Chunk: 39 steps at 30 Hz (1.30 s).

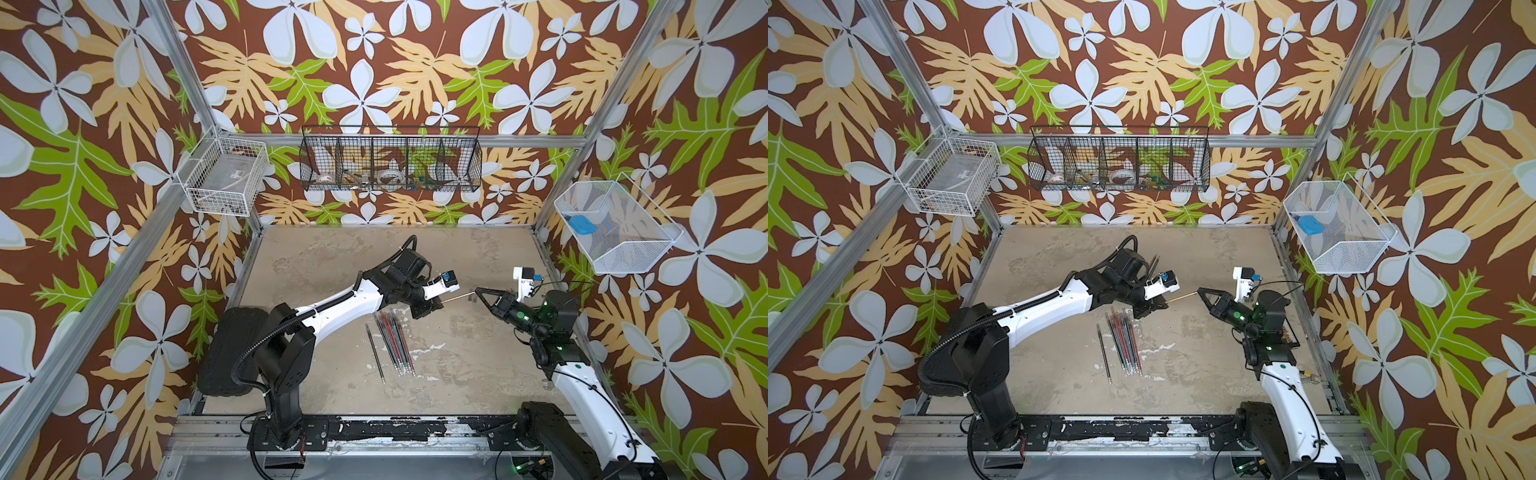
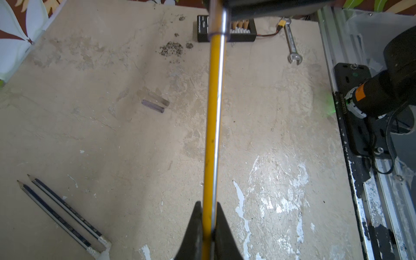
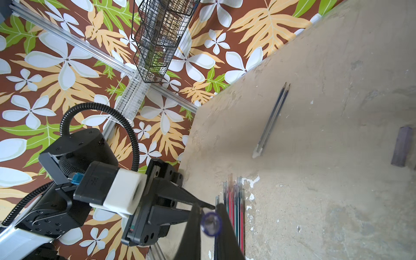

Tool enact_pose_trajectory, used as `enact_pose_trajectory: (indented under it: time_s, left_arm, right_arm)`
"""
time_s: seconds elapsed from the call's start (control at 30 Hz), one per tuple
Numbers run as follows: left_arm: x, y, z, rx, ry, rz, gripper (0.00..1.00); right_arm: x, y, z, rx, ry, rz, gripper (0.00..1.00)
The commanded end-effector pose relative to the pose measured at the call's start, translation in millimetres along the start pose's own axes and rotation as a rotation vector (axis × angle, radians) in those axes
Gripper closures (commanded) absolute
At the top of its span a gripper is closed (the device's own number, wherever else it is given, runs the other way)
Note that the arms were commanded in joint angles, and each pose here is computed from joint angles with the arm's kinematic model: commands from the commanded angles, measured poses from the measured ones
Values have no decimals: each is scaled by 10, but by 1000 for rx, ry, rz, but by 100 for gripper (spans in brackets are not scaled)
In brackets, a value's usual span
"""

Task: Remove the protective cover of the pencils
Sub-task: Remove the protective sleeve from the pencil, then place the protective sleeve at the center of the board.

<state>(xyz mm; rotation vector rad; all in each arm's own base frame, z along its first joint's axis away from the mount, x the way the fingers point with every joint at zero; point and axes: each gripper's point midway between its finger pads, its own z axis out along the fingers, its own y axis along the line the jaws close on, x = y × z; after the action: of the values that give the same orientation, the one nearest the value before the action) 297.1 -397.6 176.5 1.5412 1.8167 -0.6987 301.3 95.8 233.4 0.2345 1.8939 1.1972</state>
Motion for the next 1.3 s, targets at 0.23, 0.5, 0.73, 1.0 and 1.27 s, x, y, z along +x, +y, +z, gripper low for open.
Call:
enact_pose_trajectory:
  time_s: [0.23, 0.5, 0.73, 1.0, 1.27]
  left_arm:
    - [197, -61, -82, 35, 77, -76, 100]
    - [88, 260, -223, 15, -20, -207, 100]
    - [-222, 425, -611, 42, -281, -315, 100]
    - [-287, 480, -626, 88, -320, -406, 100]
    - [-287, 472, -627, 91, -323, -408, 100]
  right_arm:
    - [-705, -250, -93, 190, -238, -94, 100]
    - [-520, -1448, -108, 711, -71, 31, 100]
    - [-188, -2119, -4, 896, 72, 82, 100]
    - [-96, -2238, 532, 836, 230, -55, 95]
    - [-17, -2226, 612, 767, 241, -76, 89]
